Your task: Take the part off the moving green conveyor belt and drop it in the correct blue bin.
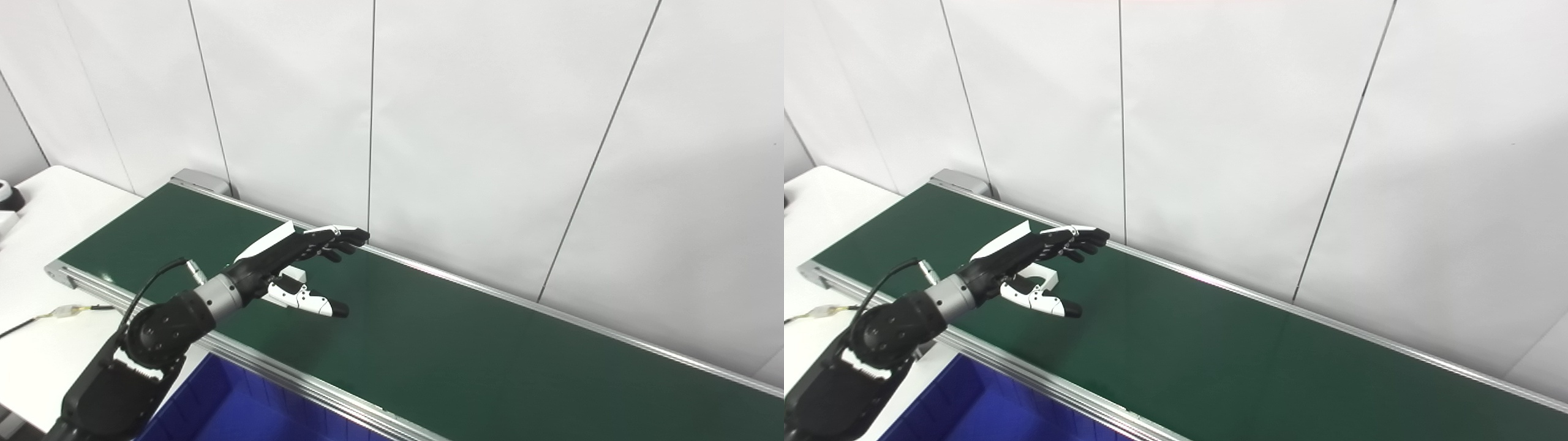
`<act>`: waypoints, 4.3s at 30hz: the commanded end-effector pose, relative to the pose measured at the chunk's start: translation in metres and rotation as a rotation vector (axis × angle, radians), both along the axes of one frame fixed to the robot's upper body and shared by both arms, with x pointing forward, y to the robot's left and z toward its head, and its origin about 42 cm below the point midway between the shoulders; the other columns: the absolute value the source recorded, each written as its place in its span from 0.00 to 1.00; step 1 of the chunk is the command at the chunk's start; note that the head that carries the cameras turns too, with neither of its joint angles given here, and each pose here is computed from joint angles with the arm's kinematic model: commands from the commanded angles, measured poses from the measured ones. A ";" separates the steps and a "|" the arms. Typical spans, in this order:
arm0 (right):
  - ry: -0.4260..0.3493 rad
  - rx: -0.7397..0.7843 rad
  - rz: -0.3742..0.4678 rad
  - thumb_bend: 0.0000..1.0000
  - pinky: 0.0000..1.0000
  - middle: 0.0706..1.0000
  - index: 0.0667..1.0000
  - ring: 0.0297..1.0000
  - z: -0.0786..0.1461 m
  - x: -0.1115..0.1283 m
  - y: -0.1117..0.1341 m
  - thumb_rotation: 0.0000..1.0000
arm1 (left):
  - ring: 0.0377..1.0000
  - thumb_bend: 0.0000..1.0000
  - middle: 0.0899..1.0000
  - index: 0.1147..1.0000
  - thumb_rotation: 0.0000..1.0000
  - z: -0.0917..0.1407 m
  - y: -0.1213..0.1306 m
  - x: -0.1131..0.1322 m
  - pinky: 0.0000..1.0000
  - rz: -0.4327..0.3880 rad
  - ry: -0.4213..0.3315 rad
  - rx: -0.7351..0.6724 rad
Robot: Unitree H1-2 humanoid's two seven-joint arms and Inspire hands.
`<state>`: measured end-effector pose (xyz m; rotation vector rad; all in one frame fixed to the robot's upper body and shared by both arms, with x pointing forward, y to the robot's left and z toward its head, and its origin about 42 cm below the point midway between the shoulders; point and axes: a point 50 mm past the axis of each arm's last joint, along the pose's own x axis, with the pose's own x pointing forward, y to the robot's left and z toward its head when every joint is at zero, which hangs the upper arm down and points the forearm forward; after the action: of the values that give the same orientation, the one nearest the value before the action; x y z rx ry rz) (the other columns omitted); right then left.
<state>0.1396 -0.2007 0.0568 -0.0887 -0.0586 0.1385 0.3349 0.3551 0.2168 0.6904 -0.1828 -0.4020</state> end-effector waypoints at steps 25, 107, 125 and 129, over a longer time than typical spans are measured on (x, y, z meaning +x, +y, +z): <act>-0.055 0.026 0.000 0.36 0.74 0.84 0.92 0.81 0.008 0.002 0.003 0.59 | 0.86 0.92 0.85 0.86 0.17 0.021 0.040 0.060 0.80 0.069 -0.062 0.493; -0.073 0.034 -0.003 0.37 0.72 0.83 0.91 0.79 0.007 -0.003 0.006 0.62 | 0.45 0.52 0.42 0.44 0.00 -0.109 -0.005 0.094 0.42 0.062 0.051 0.644; -0.068 0.034 -0.010 0.41 0.70 0.82 0.90 0.78 0.011 -0.004 0.009 0.63 | 0.49 0.52 0.43 0.43 0.00 -0.059 -0.024 0.067 0.48 0.016 -0.058 0.478; -0.063 0.027 -0.012 0.41 0.70 0.82 0.90 0.78 0.012 -0.005 0.009 0.62 | 0.45 0.52 0.41 0.44 0.00 -0.035 -0.033 0.051 0.42 -0.013 -0.130 0.408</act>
<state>0.1339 -0.1936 0.0580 -0.0684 -0.0696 0.1279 0.3811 0.3182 0.1521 1.1153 -0.1418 -0.4453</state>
